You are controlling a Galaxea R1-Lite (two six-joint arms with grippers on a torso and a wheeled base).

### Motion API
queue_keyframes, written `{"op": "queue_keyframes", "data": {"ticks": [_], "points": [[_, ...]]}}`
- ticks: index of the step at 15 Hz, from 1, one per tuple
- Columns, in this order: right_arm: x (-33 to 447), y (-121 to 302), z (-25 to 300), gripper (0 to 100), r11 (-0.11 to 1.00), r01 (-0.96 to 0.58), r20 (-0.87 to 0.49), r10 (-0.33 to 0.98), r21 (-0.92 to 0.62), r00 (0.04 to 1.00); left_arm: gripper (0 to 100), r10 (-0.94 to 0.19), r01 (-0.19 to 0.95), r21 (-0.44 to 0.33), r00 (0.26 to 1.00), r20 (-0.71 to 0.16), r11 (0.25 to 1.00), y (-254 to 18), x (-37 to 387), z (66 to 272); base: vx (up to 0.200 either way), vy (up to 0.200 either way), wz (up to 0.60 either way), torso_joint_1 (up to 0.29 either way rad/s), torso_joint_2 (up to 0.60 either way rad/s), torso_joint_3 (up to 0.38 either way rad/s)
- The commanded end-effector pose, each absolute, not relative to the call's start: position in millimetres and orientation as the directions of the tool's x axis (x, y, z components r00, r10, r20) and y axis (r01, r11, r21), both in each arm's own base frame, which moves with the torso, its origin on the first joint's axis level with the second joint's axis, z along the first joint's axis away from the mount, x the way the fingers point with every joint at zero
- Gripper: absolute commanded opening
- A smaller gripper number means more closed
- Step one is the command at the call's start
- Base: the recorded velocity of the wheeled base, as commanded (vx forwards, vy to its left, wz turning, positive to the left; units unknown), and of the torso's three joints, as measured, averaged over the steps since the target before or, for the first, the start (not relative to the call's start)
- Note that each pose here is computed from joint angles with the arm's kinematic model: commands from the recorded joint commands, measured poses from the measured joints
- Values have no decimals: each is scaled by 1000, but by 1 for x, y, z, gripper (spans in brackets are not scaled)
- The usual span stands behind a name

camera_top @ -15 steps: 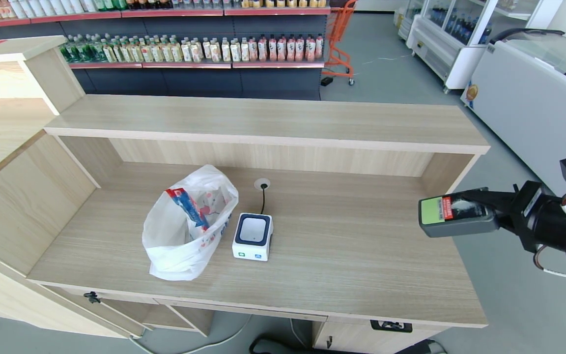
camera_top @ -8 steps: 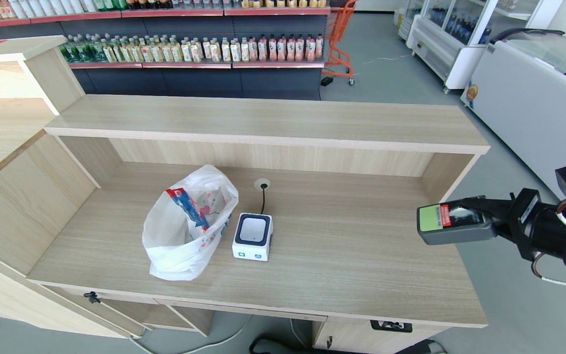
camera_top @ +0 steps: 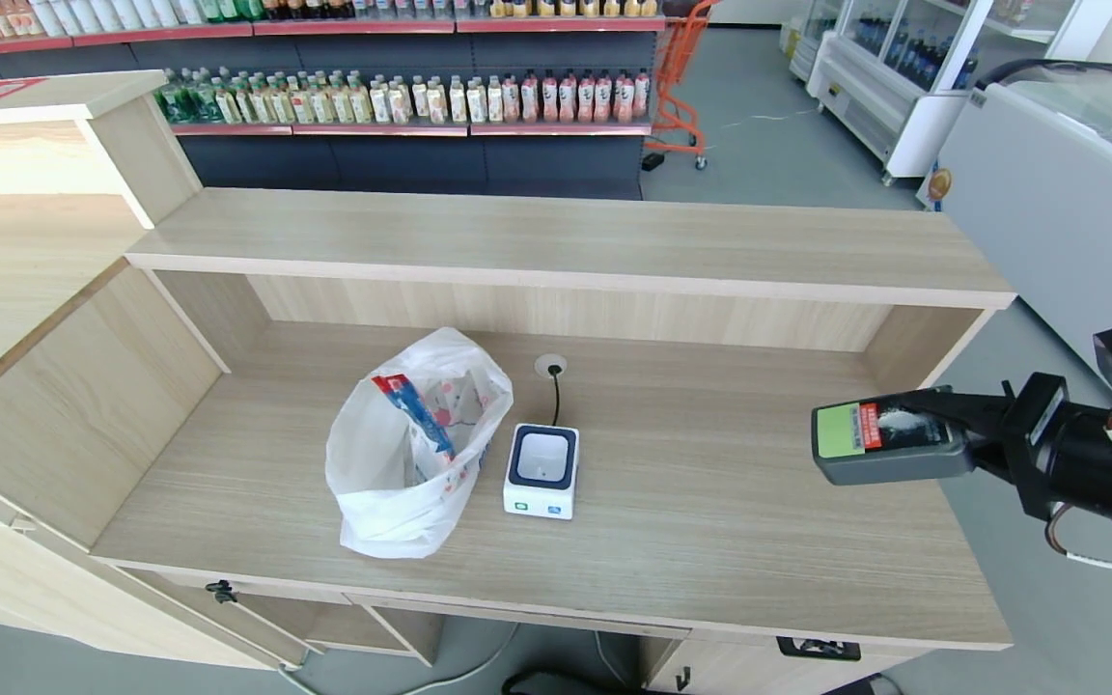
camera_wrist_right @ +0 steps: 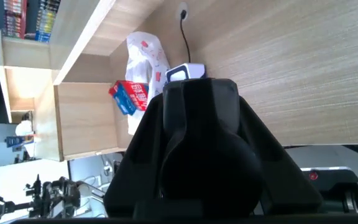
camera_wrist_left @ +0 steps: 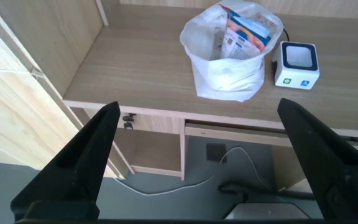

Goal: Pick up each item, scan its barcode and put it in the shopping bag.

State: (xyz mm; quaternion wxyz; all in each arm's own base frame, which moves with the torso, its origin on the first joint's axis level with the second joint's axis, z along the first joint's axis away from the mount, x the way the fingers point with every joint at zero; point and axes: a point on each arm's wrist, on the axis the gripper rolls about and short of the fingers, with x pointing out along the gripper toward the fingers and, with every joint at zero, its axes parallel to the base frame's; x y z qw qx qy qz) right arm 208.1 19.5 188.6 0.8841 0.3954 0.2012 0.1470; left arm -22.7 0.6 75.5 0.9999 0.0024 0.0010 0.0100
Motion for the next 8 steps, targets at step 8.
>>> {"op": "queue_keyframes", "data": {"ticks": [8], "points": [[210,20,188,0,648,-101,-244,420,755,874,100,20,-20,9,1000,-2,1000,1,-23,76,0,200,0,2,-1,2]]}}
